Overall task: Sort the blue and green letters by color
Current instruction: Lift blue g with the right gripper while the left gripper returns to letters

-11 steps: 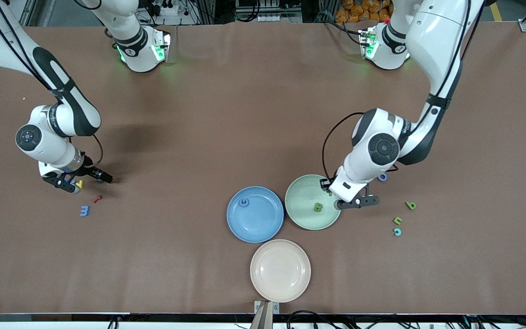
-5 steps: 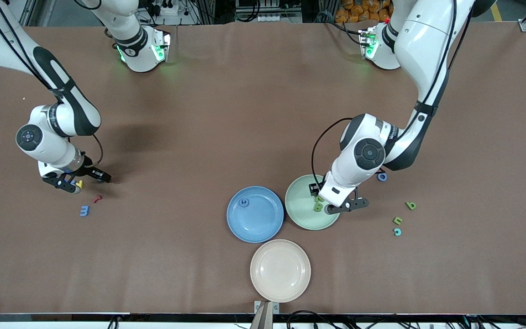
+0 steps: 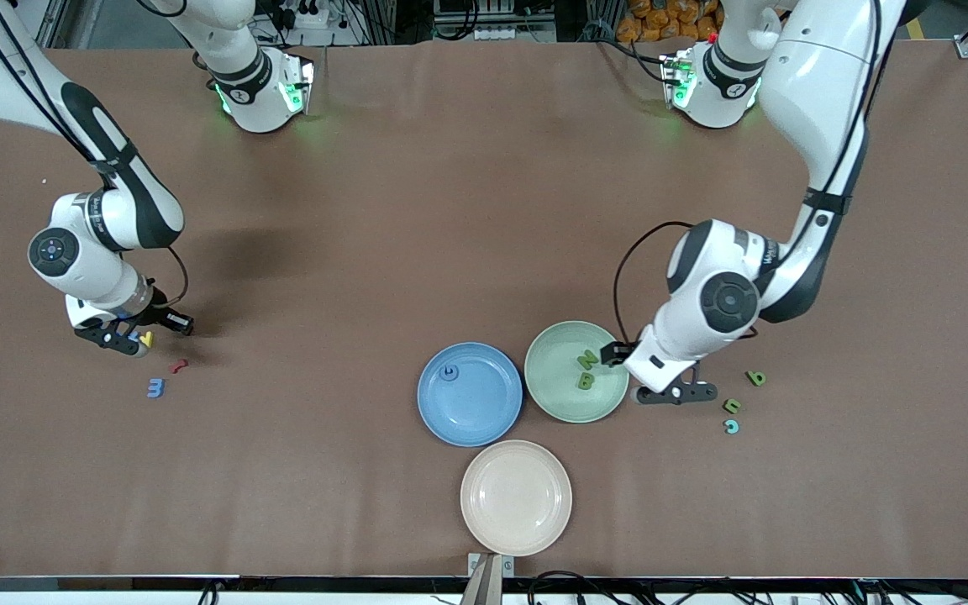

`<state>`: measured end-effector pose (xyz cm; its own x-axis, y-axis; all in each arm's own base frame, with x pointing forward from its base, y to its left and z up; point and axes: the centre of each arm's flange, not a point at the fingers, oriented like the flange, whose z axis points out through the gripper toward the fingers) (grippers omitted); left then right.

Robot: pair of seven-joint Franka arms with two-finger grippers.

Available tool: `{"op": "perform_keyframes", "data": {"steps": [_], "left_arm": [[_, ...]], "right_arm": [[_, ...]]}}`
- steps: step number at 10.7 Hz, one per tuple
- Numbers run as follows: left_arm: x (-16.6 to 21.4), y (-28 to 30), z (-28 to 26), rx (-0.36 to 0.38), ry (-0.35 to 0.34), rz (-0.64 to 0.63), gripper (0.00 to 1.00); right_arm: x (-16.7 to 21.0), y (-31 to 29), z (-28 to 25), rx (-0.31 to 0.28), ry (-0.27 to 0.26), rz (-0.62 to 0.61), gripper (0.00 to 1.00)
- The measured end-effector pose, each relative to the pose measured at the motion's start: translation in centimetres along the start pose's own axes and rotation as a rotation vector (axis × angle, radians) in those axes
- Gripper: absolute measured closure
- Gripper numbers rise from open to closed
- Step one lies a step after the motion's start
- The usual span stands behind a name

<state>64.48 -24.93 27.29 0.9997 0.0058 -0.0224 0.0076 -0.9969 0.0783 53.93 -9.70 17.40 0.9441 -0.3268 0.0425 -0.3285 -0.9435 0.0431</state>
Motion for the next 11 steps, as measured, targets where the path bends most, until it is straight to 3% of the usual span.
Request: {"op": "perform_keyframes", "data": {"steps": [3,8,9,11], "left_arm": [[1.9,-7.0,-0.6,0.020,0.000,0.133,0.00],[2.3,-15.3,0.8,0.069,-0.038,0.311,0.00],[2.2,-17.2,1.3,0.069,-0.046,0.335,0.00],[1.9,-20.3,2.4,0.087,-0.030,0.364,0.00]], "right_arm": [[0.4,-2.3,-0.5,-0.001,0.004,-0.039,0.72],[0.6,-12.2,-3.3,-0.007,0.032,-0.034,0.72],[0.3,-14.7,-3.7,0.012,0.034,-0.005,0.72],[-0.9,-20.6,-5.1,0.072,-0.023,0.063,0.72]]}}
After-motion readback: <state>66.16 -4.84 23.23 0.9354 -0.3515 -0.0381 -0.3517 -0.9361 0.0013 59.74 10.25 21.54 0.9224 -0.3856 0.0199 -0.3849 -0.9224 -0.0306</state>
